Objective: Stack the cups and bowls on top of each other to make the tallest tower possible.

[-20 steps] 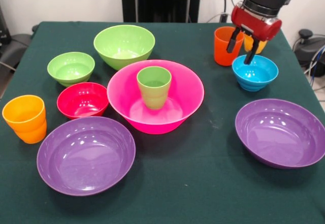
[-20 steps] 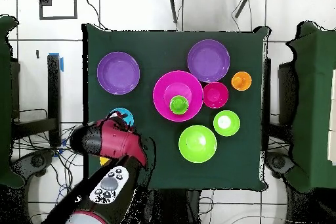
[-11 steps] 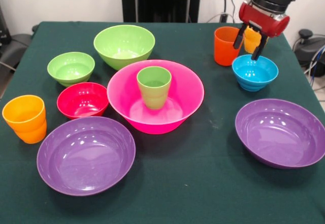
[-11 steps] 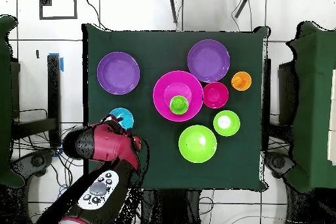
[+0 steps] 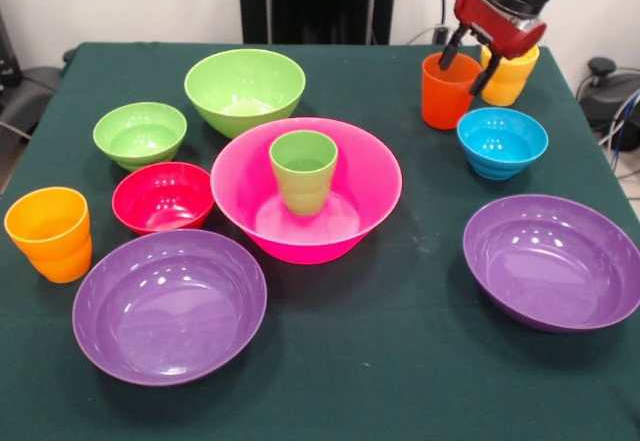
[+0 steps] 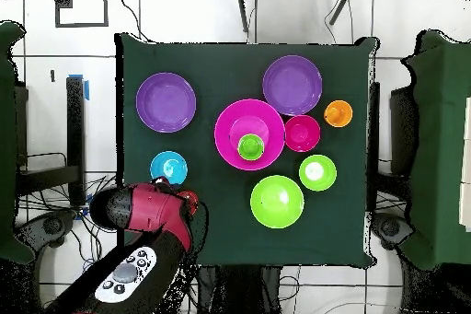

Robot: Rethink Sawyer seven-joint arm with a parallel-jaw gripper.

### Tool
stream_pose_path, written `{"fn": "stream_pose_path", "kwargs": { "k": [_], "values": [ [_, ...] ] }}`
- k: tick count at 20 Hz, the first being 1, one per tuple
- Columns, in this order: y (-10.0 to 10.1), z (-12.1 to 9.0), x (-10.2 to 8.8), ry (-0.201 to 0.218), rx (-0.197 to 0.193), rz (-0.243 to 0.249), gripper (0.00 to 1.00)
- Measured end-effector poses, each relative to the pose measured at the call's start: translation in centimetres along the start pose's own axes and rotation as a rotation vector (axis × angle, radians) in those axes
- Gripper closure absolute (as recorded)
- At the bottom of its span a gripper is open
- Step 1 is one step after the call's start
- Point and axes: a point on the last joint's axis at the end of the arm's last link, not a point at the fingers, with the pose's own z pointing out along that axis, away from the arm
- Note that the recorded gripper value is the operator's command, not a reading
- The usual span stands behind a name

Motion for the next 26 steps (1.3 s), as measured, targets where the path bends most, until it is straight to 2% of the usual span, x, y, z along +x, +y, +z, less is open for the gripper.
{"fn": "stream_pose_path", "kwargs": {
  "k": [4, 11, 19, 24, 26],
  "values": [
    [-0.2, 0.0, 0.0, 0.013, 0.012, 0.003, 0.0],
    [-0.1, 0.0, -0.9, 0.033, 0.004, 0.026, 0.0],
    [-0.1, 0.5, -0.3, 0.055, 0.007, 0.024, 0.0],
    [-0.3, 1.4, 1.0, 0.106, 0.014, 0.037, 0.0],
    [-0.6, 2.1, 1.7, 0.144, 0.022, 0.055, 0.0]
  ]
}}
